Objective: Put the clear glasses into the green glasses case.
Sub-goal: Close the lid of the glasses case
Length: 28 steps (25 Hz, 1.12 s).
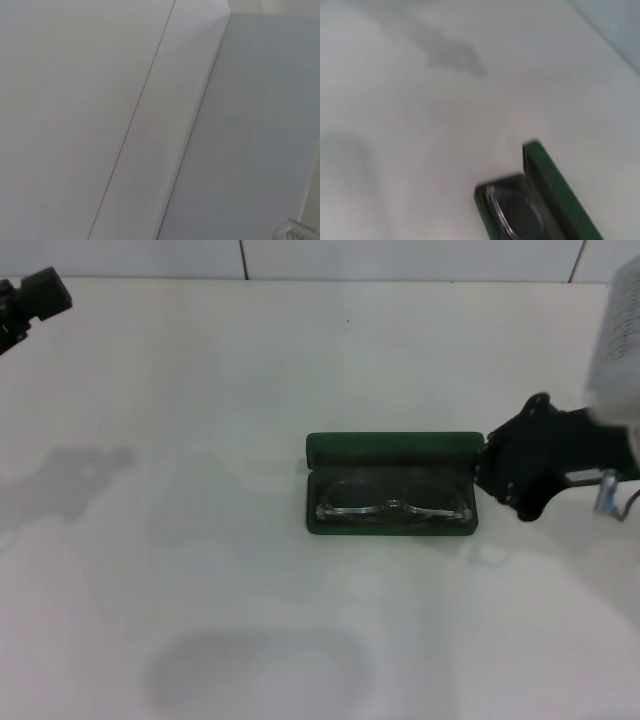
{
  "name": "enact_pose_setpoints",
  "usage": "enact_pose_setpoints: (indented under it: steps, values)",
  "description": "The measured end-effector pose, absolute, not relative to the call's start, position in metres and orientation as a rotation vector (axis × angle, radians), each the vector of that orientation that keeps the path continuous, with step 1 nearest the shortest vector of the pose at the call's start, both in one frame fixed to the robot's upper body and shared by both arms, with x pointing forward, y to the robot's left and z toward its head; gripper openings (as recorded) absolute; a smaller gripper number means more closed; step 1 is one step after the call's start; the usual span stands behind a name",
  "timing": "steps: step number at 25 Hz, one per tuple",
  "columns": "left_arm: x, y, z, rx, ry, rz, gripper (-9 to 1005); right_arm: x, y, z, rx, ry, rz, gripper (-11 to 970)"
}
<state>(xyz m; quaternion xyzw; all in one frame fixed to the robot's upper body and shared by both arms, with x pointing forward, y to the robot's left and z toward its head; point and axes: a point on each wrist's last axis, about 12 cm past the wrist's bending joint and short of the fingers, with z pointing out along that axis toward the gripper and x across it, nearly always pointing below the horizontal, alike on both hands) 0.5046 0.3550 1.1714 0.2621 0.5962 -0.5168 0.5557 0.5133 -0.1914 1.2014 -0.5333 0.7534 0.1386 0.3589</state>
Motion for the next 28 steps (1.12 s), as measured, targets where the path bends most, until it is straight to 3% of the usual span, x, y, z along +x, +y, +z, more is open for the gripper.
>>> enact_pose_setpoints:
  steps: [3,8,14,20,23,28]
  values:
    - [0.507,0.352,1.172,0.633,1.416,-1.229,55,0.511,-0.202,1.206,-1.352,1.918,0.415,21]
    - [0.514,0.345,1.171,0.669,1.462,-1.241,56,0.499,-0.262,1.208,-1.26,1.721,0.648,21]
    - [0.54,0.318,1.182,0.778,1.486,-1.263,56,0.475,-0.345,1.191,-1.029,1.565,0.804,73]
    - [0.572,0.277,1.191,0.902,1.599,-1.258,92,0.442,-0.399,1.169,-0.845,1.409,0.938,275]
    - [0.586,0.25,1.194,0.998,1.662,-1.228,147,0.433,-0.408,1.162,-0.816,1.424,0.934,506]
    - [0.603,0.209,1.189,1.121,1.783,-1.139,303,0.428,-0.405,1.155,-0.793,1.426,0.937,600]
